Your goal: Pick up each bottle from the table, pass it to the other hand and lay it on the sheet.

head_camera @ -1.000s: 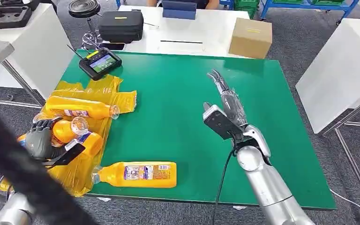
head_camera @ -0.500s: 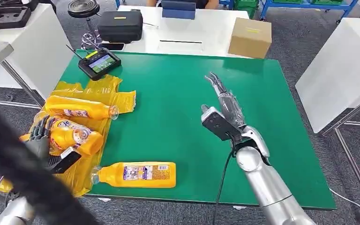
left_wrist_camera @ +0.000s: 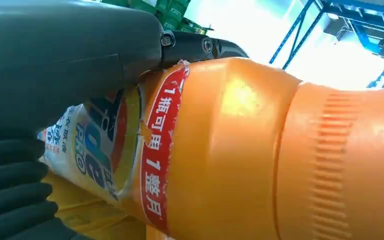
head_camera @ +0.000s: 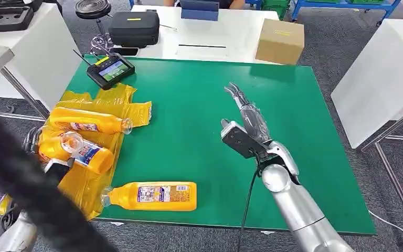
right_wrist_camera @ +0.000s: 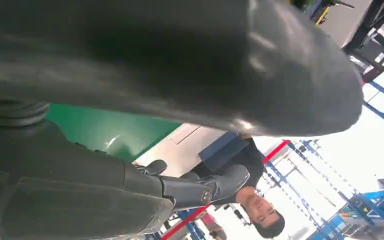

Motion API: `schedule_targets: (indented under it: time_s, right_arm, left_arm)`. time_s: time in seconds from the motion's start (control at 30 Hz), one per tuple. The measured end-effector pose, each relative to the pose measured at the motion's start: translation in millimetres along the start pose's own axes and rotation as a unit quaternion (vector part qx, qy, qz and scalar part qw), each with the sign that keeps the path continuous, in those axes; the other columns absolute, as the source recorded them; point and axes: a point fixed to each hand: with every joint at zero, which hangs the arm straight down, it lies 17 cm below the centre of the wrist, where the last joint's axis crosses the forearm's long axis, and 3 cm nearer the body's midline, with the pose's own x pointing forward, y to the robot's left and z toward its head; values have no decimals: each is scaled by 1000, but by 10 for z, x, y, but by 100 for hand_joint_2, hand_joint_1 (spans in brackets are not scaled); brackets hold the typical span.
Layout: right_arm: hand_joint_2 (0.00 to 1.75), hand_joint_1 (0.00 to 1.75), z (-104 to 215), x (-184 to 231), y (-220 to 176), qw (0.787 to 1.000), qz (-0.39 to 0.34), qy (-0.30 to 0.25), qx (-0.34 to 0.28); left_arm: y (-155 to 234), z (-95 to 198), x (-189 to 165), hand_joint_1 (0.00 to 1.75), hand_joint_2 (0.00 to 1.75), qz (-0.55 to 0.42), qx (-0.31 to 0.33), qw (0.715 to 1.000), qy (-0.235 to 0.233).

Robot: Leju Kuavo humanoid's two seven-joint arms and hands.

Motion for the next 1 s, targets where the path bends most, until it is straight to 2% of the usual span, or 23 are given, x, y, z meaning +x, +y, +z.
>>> schedule_targets:
  time_s: [0.27, 0.5, 0.73, 0.87, 1.0]
  right_arm:
    - [0, 0, 2, 12, 26, 1000, 0, -1, 3]
    - [0, 0, 1, 2, 64, 1000, 3, 4, 10]
    - [0, 0, 18, -14, 99, 1000, 7, 10, 15]
    - [0, 0, 21, -13, 103, 1000, 8, 10, 15]
    - [0, 0, 38, -15, 117, 1000, 10, 12, 17]
  left_arm:
    - [71, 17, 24, 0, 0, 8, 9, 1000, -2]
    - [370, -108, 131, 0, 0, 139, 38, 990, 6]
    - [691, -219, 460, 0, 0, 174, 60, 982, -32]
    - [714, -249, 542, 0, 0, 187, 58, 980, -38]
    - [623, -316, 559, 0, 0, 241, 20, 970, -21]
